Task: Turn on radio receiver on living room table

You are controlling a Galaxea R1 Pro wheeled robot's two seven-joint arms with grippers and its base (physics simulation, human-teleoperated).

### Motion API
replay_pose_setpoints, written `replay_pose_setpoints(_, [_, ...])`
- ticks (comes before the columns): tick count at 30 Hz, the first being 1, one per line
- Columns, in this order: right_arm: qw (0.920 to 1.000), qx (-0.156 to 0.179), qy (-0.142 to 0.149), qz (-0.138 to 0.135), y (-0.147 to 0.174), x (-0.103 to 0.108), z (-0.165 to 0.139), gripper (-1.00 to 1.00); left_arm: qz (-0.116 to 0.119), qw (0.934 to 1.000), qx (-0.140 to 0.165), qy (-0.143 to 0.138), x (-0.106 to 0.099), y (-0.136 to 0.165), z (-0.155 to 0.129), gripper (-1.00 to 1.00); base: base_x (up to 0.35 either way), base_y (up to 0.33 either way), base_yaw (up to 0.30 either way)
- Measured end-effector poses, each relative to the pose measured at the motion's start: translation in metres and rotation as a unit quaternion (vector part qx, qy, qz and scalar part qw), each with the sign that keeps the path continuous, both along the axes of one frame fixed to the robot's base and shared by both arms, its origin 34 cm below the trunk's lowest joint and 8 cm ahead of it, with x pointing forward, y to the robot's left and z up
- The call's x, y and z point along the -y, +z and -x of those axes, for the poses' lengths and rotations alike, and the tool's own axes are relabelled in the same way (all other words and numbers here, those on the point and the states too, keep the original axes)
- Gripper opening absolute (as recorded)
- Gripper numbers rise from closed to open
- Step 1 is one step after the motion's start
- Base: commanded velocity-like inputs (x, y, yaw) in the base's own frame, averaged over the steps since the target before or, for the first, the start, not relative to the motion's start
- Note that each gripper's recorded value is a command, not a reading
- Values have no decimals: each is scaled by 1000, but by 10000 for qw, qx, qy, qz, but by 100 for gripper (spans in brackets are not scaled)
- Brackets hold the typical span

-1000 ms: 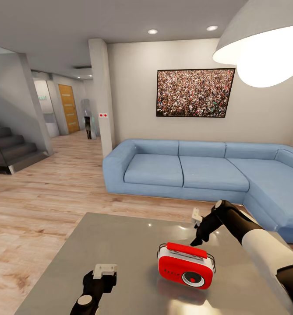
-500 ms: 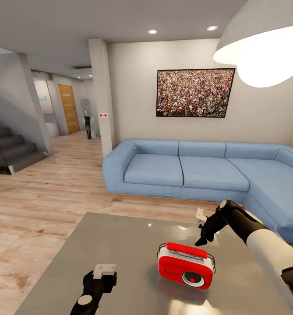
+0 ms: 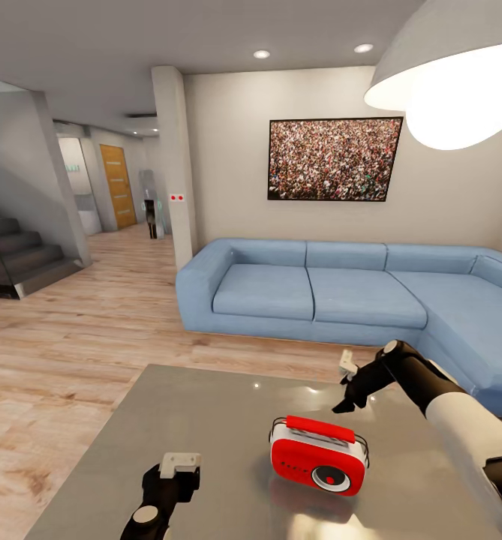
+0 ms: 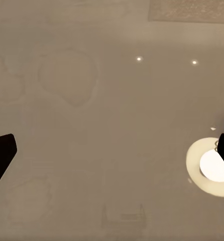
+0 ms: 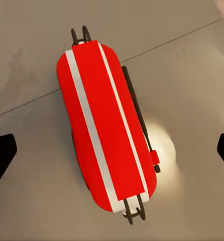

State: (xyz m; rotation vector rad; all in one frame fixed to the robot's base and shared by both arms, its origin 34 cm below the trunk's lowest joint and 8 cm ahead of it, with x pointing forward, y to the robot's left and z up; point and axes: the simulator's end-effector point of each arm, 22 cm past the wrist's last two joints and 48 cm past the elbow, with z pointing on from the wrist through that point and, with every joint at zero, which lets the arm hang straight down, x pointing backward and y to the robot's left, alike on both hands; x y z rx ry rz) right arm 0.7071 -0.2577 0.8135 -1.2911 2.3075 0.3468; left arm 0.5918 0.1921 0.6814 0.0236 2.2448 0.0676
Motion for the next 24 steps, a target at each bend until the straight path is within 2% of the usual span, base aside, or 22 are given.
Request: replay_pose_setpoints(24, [10000, -14, -19, -19, -1, 0, 0, 100, -7, 10000, -5, 4, -1, -1, 0, 100, 0, 0, 0])
